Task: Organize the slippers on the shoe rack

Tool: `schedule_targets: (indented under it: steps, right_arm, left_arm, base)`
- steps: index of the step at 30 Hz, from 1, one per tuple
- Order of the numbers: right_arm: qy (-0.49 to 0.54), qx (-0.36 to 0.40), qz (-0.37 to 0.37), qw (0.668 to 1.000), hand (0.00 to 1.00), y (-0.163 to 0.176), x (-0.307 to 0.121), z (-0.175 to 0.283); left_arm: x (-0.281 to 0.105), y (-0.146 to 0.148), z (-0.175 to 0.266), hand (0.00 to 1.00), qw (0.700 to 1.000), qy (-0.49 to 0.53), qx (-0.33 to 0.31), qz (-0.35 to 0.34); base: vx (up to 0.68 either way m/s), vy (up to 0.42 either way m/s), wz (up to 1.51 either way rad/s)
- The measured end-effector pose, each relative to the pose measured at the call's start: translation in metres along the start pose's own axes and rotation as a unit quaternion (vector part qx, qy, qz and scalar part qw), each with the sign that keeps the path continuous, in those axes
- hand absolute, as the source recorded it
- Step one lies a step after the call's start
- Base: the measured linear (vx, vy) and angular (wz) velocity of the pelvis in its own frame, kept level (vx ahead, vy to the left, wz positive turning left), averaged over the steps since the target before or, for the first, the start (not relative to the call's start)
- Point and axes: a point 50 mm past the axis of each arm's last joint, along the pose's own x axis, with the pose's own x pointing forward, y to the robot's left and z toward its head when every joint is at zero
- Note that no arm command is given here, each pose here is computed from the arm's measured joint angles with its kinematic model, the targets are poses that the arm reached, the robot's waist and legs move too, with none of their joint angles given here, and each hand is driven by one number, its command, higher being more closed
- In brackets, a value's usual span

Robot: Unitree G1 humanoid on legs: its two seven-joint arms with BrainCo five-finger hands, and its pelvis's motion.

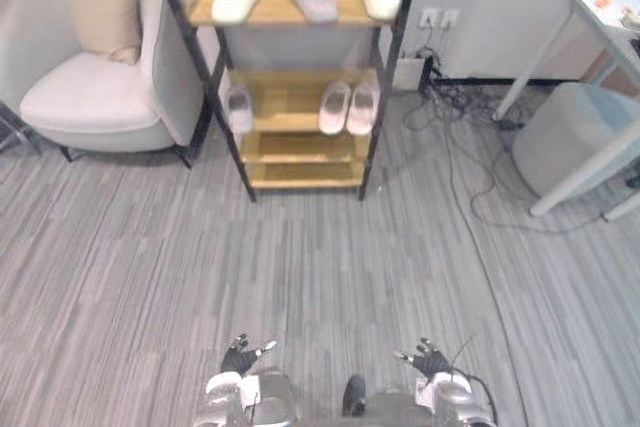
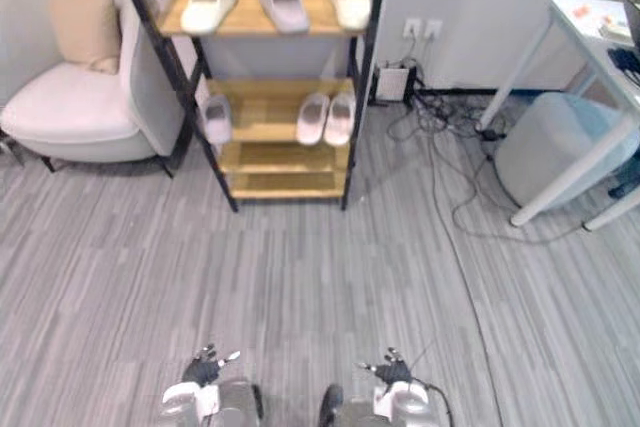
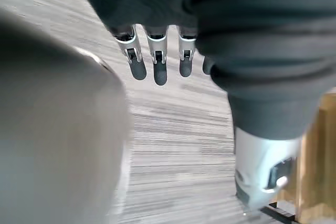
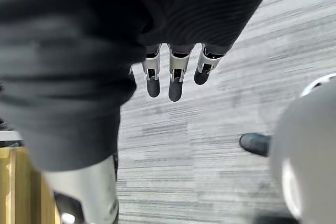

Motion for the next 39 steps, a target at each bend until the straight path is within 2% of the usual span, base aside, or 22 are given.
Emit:
schedule_targets:
  steps: [5,7,14,19,22,25,30,39]
  right_arm:
    - [0.013,-0.001,0.001,1.0,0.0,0.003,-0.001,-0.006]
    - [0.021,0.003,0.015,1.0,0.0,0.014,-0.002,-0.01]
    - [0.02,0.002,0.022,1.0,0.0,0.014,-0.003,-0.011]
    - [0.008,0.003,0.025,1.0,0.0,0.013,-0.001,-0.005]
    - [0.023,0.003,0.022,0.999,0.0,0.011,-0.004,-0.016]
    - [0.025,0.0,0.001,1.0,0.0,-0.006,-0.003,-0.015]
    - [0.032,0.008,-0.013,0.999,0.0,-0.013,-0.006,-0.023]
    - [0.053,0.008,-0.016,0.998,0.0,-0.011,-0.01,-0.036]
  left_arm:
    - [0.0,0.002,-0.002,0.0,1.0,0.004,-0.013,0.004]
    - [0.002,0.011,0.002,0.0,1.0,0.003,-0.001,0.011]
    - [0.001,0.011,-0.008,0.0,0.998,0.03,0.056,-0.003]
    - [0.002,0.006,-0.006,0.0,0.998,0.027,0.054,-0.008]
    - [-0.001,0.012,-0.013,0.0,0.998,0.036,0.055,-0.001]
    - [-0.004,0.0,-0.024,0.0,0.998,0.053,0.045,-0.013]
    - [-0.003,0.0,-0.02,0.0,0.999,0.045,0.01,0.0]
    - [-0.001,0.002,-0.016,0.0,0.997,0.044,0.059,-0.011]
  base:
    - [0.56,0.215,-0.25]
    - [0.71,0.224,-0.01]
    - [0.52,0.148,0.31]
    - [0.43,-0.127,0.5]
    - [0.35,-0.233,0.54]
    - [0.37,-0.257,0.42]
    - [0.27,-0.163,0.12]
    - [0.23,0.081,-0.18]
